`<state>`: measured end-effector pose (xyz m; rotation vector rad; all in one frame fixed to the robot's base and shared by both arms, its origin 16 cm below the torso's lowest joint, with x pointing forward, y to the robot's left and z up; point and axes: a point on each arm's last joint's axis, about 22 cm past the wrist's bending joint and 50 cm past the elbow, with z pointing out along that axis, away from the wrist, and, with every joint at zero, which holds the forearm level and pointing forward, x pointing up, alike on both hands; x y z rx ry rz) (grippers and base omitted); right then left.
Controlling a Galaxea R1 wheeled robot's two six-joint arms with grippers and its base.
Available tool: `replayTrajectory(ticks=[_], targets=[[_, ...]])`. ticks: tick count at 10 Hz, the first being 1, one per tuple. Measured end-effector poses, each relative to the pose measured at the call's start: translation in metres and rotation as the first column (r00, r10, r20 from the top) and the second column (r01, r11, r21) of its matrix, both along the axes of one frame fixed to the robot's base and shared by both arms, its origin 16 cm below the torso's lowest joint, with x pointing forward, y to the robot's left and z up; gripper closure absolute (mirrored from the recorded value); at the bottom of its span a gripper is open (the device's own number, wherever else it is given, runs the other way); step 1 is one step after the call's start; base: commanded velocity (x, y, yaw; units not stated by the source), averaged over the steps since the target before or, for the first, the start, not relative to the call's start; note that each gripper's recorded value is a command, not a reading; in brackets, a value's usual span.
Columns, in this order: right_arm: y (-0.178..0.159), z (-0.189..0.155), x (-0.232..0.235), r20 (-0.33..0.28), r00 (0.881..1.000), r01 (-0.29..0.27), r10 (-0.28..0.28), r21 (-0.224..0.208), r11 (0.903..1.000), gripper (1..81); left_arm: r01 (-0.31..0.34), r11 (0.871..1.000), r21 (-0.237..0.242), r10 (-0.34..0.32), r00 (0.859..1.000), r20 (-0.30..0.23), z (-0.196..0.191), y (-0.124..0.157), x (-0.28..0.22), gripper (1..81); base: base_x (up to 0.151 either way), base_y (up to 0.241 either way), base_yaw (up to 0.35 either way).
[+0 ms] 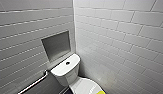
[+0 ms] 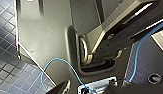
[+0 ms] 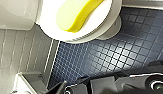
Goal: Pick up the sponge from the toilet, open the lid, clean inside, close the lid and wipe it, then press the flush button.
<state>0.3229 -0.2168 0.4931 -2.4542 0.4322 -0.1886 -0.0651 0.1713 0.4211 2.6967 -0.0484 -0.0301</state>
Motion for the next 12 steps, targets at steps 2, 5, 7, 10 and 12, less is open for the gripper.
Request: replayTrajectory(ticks=[2,5,7,10,12], targets=[[0.01,-0.018,0.002,-0.037,0.999,0.013,-0.013,0.012,0.9998,1.0,0.002,1.0,0.001,-0.002,0.999,-0.045,-0.002,0.001,-0.013,1.0,0.0,0.0,0.0],[0.016,-0.044,0.024,-0.076,0.996,0.037,-0.035,0.025,0.999,1.0,0.0,1.0,0.001,0.0,0.995,-0.102,-0.01,0.001,-0.022,1.0,0.0,0.0,0.0],[0.021,-0.048,0.058,-0.056,0.997,0.052,-0.049,0.036,0.998,1.0,-0.001,1.0,-0.001,0.001,0.994,-0.111,-0.016,-0.001,-0.019,1.0,0.0,0.0,0.0],[0.033,-0.052,0.098,-0.03,0.996,0.09,-0.088,0.062,0.994,1.0,-0.001,1.0,-0.001,0.001,0.996,-0.084,-0.038,-0.001,0.003,1.0,0.0,0.0,0.0],[0.035,-0.06,0.116,-0.055,0.986,0.164,-0.16,0.076,0.9835,1.0,-0.002,1.0,-0.004,0.002,0.998,-0.057,-0.055,-0.005,0.02,1.0,0.0,0.0,0.0]])
